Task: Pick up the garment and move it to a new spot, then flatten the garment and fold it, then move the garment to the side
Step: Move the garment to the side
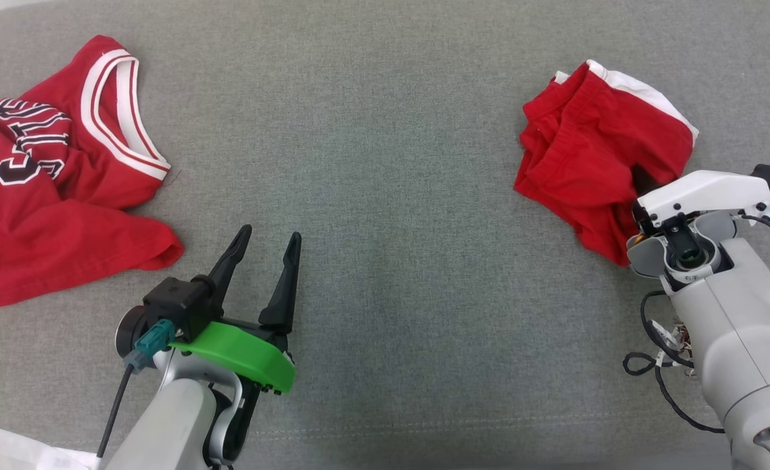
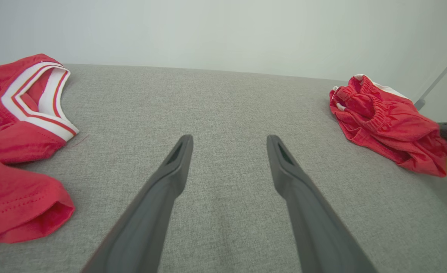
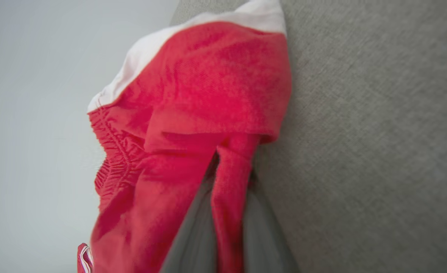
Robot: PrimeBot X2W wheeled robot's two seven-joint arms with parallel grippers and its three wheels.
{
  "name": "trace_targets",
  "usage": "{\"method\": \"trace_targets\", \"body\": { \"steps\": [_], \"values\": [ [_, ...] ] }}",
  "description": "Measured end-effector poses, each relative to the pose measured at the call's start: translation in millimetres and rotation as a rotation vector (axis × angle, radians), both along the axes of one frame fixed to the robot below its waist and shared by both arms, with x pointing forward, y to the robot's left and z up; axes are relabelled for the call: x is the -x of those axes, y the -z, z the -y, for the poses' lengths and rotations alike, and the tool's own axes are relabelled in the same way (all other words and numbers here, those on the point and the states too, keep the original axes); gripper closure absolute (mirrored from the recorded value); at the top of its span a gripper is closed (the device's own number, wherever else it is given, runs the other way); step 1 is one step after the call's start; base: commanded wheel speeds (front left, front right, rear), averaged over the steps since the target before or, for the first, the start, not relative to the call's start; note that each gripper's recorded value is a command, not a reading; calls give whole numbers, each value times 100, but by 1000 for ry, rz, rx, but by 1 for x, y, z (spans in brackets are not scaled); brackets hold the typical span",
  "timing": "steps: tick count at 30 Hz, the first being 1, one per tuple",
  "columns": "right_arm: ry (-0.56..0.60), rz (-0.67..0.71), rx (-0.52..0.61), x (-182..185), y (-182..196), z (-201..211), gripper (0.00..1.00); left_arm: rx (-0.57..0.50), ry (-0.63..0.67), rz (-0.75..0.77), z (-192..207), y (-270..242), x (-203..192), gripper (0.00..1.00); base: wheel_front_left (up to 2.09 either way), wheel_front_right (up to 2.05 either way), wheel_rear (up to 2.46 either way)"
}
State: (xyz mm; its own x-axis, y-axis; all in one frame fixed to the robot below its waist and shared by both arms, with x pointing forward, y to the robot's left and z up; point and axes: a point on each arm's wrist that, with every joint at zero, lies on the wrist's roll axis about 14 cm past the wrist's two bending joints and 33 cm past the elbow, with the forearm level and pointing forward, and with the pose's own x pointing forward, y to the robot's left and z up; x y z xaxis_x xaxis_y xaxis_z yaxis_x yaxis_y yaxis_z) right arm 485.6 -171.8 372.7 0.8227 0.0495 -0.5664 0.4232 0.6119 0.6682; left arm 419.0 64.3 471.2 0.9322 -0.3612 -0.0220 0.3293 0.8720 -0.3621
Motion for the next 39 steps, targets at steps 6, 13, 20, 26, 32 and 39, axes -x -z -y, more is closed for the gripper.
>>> {"method": "trace_targets", "body": {
  "steps": [6, 13, 20, 26, 32, 39],
  "values": [
    [-9, 53, 23, -2, -9, 1, 100, 0, 0, 4, 0, -2, -1, 0, 0, 0, 0],
    [-88, 177, 100, -13, -41, -2, 100, 3, 14, 24, 6, -10, 1, 0, 0, 0, 0],
    [-223, 305, 190, -29, -87, -22, 100, 12, 31, 43, 13, -18, 6, 0, 0, 0, 0],
    [-396, 328, 245, -27, -99, -60, 100, 18, 17, 54, 11, -25, 10, 0, 0, 0, 0],
    [-549, 367, 221, -18, -116, -114, 100, 17, -4, 73, 5, -32, 14, 0, 0, 0, 0],
    [-670, 387, 180, -11, -135, -150, 100, 17, -24, 88, -2, -38, 14, 0, 0, 0, 0]
  ]
}}
